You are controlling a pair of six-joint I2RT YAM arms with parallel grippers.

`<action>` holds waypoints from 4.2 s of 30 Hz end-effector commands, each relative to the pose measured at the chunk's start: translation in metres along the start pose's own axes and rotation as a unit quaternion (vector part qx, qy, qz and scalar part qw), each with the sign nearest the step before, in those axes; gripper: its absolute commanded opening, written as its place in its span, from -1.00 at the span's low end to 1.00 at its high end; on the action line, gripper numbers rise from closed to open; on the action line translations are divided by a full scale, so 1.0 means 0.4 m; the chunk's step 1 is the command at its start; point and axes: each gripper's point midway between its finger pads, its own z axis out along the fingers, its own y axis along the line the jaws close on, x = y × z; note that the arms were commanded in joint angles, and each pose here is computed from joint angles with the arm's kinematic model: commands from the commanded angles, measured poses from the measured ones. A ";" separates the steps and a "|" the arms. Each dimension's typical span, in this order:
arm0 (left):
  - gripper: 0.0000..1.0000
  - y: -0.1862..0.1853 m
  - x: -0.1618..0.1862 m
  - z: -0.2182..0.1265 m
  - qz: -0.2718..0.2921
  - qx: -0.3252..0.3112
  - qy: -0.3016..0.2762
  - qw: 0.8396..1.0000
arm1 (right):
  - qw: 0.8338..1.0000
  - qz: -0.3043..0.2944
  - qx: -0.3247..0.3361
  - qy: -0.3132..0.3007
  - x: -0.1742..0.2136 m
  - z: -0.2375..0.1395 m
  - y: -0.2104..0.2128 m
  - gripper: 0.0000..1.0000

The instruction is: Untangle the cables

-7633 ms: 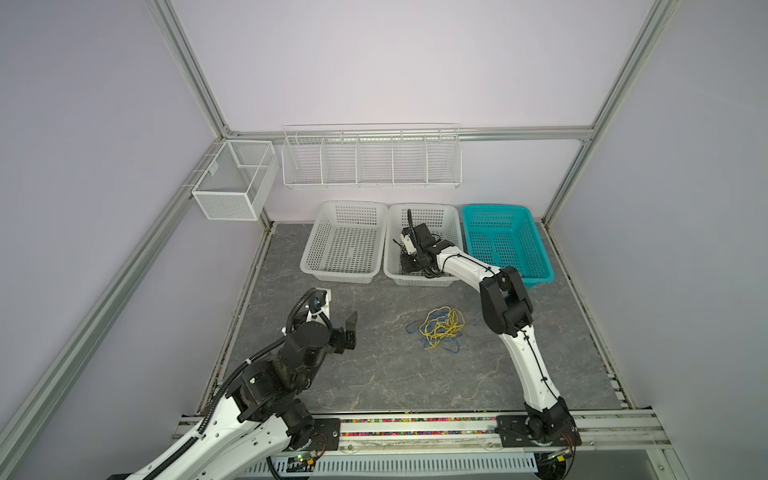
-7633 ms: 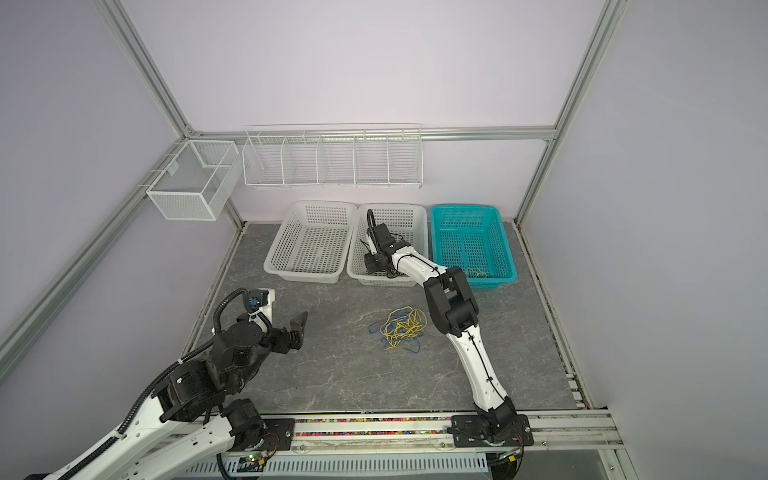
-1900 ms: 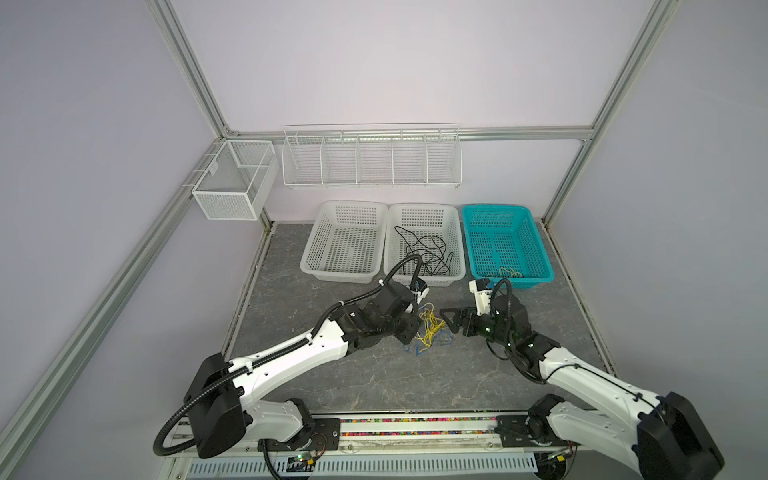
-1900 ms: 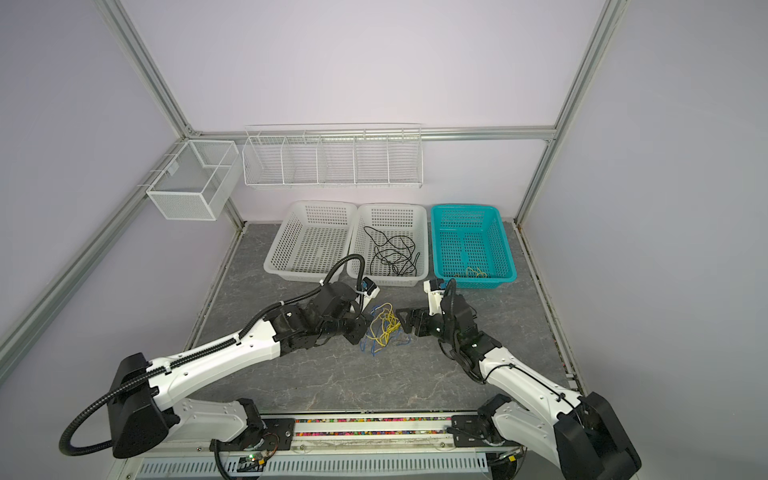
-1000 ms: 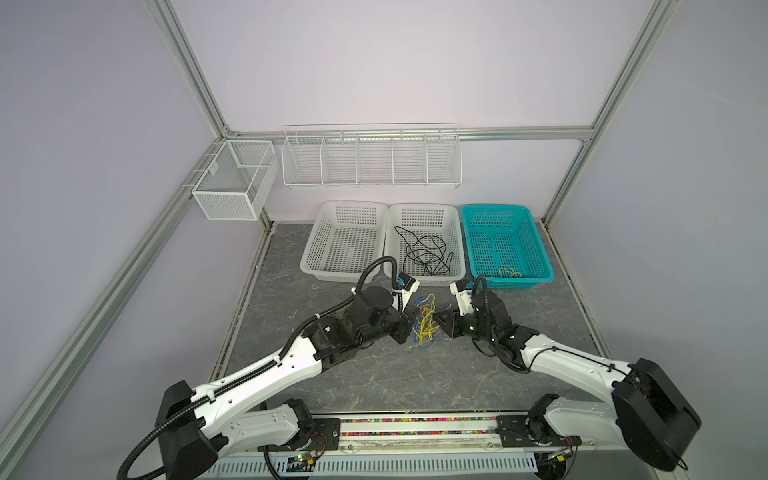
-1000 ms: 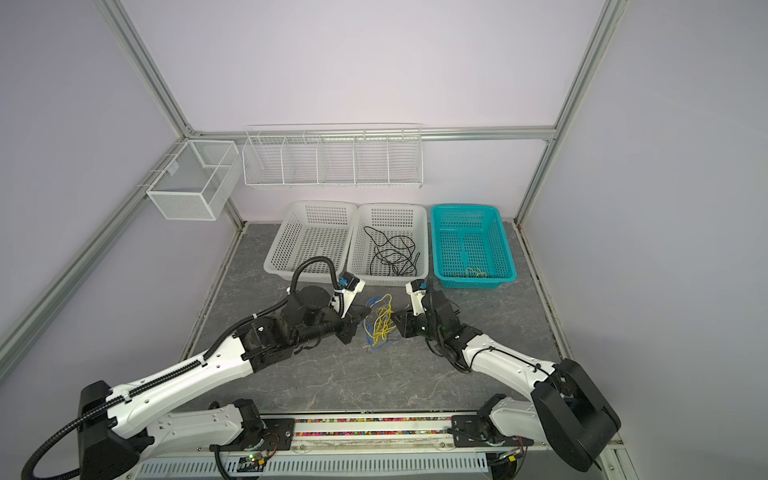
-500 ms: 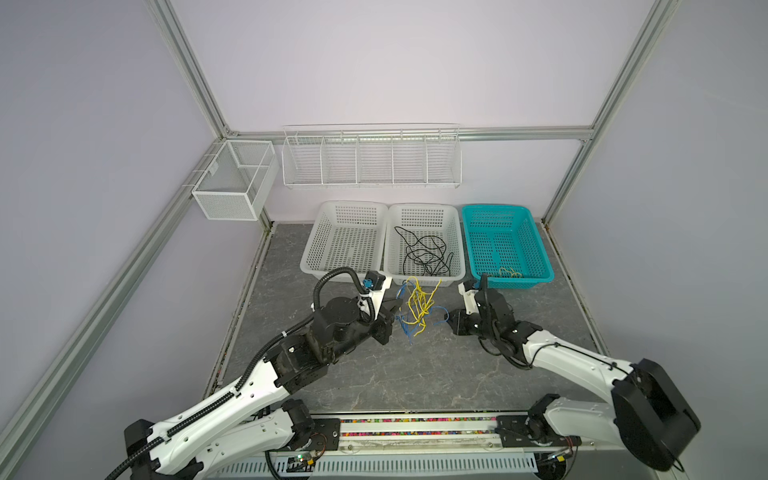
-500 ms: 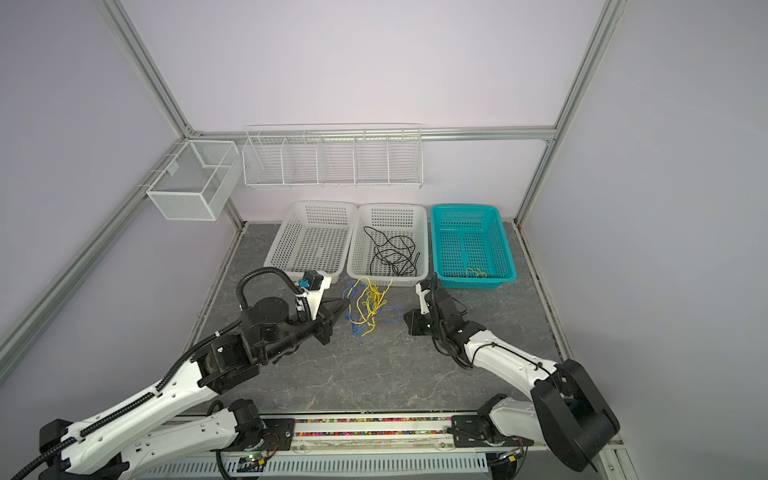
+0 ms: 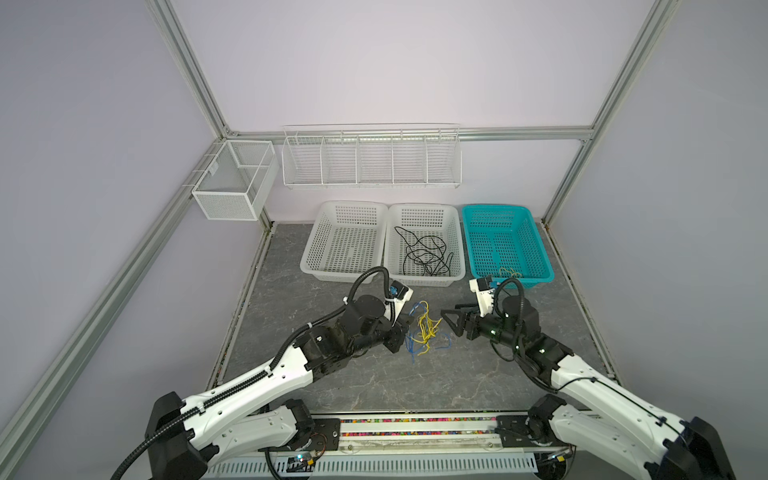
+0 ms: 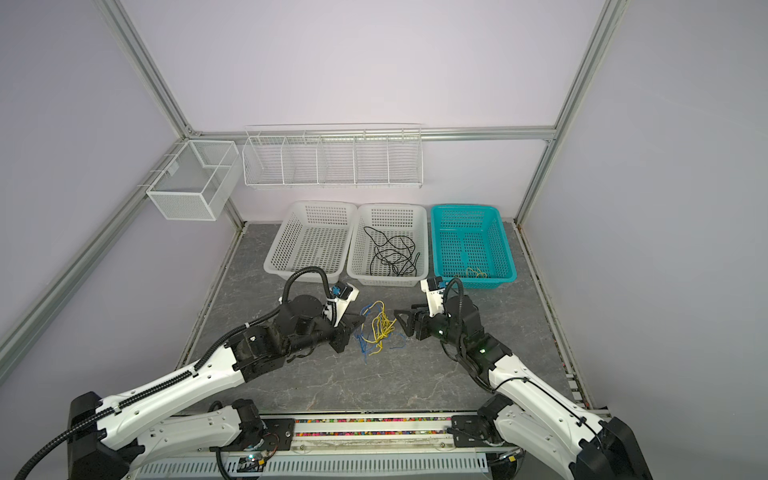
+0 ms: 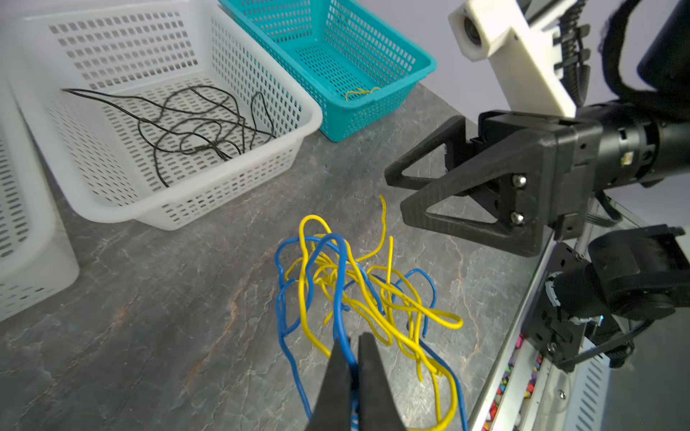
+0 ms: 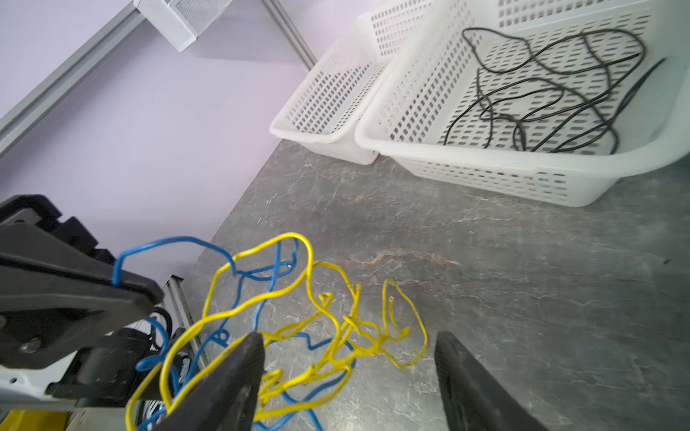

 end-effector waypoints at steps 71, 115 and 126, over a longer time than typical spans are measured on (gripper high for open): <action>-1.00 -0.001 -0.215 -0.371 0.019 -0.025 -0.207 0.978 | 0.953 0.075 0.264 0.128 0.146 0.076 -0.285 -0.87; -1.00 -0.017 -0.135 -0.245 -0.007 0.015 -0.158 0.987 | 0.994 -0.034 -0.096 0.044 0.020 0.087 0.129 0.42; -1.00 -0.031 -0.144 -0.229 -0.021 0.035 -0.170 0.985 | 0.993 -0.033 -0.100 0.060 0.044 0.131 0.139 0.15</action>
